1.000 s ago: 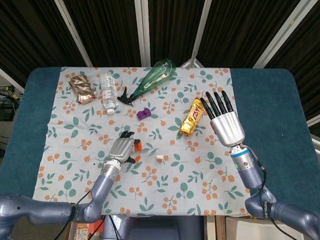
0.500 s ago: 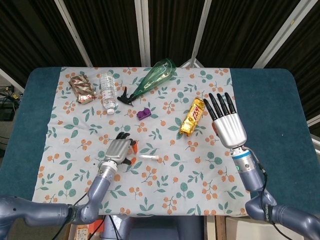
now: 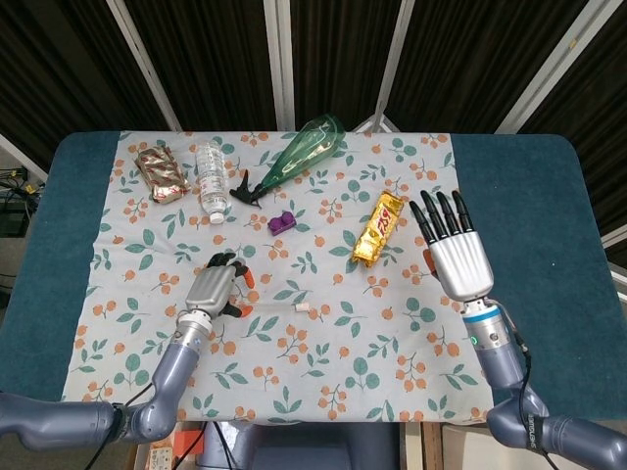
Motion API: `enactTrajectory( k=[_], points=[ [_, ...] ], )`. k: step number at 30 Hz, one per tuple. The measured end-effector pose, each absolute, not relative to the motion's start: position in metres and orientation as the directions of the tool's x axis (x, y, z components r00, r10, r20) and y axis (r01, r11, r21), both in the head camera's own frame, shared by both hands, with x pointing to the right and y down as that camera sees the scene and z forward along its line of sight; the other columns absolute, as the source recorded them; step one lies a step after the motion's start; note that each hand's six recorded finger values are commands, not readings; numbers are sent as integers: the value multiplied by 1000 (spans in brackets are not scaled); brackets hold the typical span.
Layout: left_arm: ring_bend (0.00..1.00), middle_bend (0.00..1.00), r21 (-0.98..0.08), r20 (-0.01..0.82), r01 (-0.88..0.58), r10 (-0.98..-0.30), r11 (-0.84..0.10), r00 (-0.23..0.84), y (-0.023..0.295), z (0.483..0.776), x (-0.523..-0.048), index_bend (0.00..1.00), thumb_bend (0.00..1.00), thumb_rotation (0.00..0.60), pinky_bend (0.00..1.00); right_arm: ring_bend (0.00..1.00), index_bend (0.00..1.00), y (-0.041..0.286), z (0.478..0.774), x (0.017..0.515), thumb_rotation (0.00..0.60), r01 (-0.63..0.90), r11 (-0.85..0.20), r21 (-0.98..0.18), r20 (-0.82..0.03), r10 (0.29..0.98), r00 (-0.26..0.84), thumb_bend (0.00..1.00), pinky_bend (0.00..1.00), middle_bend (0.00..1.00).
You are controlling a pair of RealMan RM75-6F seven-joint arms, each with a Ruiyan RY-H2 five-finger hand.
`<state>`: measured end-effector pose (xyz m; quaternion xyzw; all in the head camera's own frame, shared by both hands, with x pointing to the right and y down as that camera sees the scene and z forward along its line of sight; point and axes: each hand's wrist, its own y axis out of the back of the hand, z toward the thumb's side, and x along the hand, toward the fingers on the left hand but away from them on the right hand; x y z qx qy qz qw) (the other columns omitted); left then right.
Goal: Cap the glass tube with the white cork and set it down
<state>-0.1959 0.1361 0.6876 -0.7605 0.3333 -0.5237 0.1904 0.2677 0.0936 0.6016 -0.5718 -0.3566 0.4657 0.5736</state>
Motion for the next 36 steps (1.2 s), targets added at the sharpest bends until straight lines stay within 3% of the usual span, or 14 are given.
enactTrajectory(
  k=[4,10,12,14,16,23,36],
  points=[
    [72,238,-644,650,-363,-732,-674,205,132,673,-212,430,254,600,0,0,1,102,597,280,600,-74,-121,-990,-137,956,261,246,0,0],
    [47,182,-663,596,-446,-785,-601,171,130,643,-247,381,205,600,0,0,0,123,590,308,600,63,-217,-974,-205,967,149,239,0,0],
    [22,153,-676,577,-451,-799,-582,166,133,633,-259,267,180,600,0,0,0,135,586,320,600,125,-255,-959,-241,964,112,237,0,0],
    [1,104,-691,560,-447,-812,-568,166,136,625,-270,65,148,600,0,0,0,145,584,329,600,161,-278,-947,-266,960,91,234,0,0],
    [0,84,-713,540,-430,-825,-554,168,140,616,-283,0,140,600,0,0,0,160,580,343,600,201,-309,-930,-302,951,63,233,0,0],
    [0,66,-790,499,-321,-852,-522,156,166,583,-341,0,140,600,0,0,0,213,566,382,600,236,-372,-898,-378,926,20,227,0,0],
    [0,57,-833,480,-281,-875,-477,59,244,540,-427,0,140,600,0,0,0,264,533,411,600,165,-350,-922,-349,936,32,226,0,0]
  ],
)
